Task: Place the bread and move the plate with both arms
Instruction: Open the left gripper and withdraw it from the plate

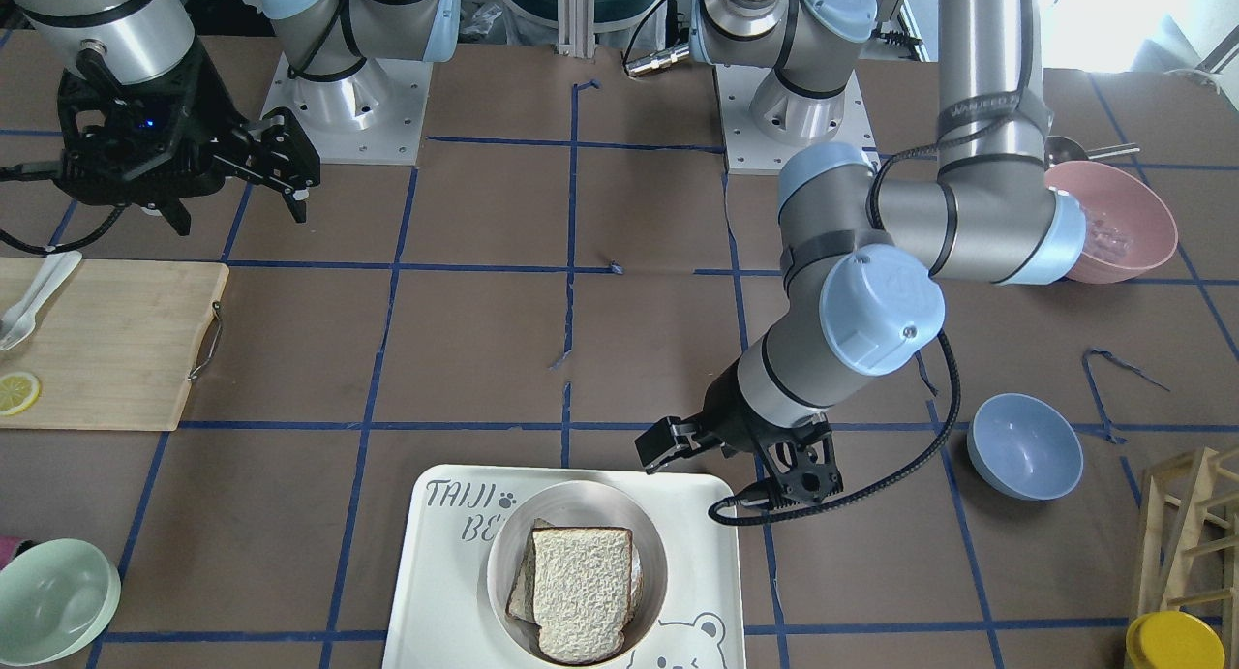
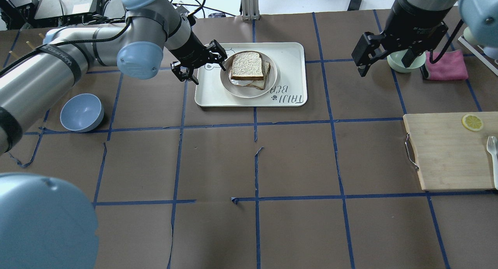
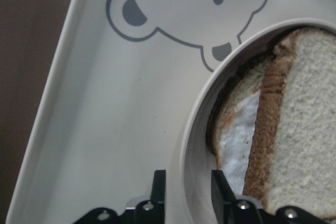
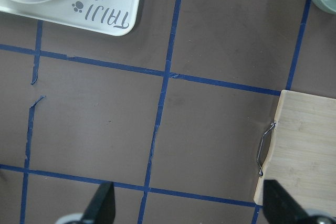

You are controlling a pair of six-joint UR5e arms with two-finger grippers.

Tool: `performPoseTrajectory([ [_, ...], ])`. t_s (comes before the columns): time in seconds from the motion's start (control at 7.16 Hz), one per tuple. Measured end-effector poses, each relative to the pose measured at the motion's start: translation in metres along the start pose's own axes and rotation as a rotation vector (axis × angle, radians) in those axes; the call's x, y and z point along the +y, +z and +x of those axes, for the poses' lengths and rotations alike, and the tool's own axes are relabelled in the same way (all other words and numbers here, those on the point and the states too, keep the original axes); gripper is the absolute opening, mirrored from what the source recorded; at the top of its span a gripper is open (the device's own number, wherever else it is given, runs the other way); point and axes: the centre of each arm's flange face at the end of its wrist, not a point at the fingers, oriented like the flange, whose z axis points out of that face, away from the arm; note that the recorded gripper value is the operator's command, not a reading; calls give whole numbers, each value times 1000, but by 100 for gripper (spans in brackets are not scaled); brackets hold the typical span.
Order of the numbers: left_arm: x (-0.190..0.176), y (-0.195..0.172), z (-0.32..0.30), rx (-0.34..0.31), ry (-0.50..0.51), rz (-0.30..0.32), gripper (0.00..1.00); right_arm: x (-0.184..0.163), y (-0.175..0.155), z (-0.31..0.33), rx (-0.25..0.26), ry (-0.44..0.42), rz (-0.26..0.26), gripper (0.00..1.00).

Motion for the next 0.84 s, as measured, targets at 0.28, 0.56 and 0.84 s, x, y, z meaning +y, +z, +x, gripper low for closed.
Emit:
performPoseTrajectory([
  [0.28, 67, -76, -2, -64, 12, -39, 100, 0, 0, 0, 0, 1, 0, 100],
  [0.56, 133, -138, -18, -154, 84, -50, 100, 0, 1, 1, 0, 1, -1, 100],
  [0.84, 173, -182, -33, -254, 163, -10, 100, 0, 1, 1, 0, 2, -1, 100],
])
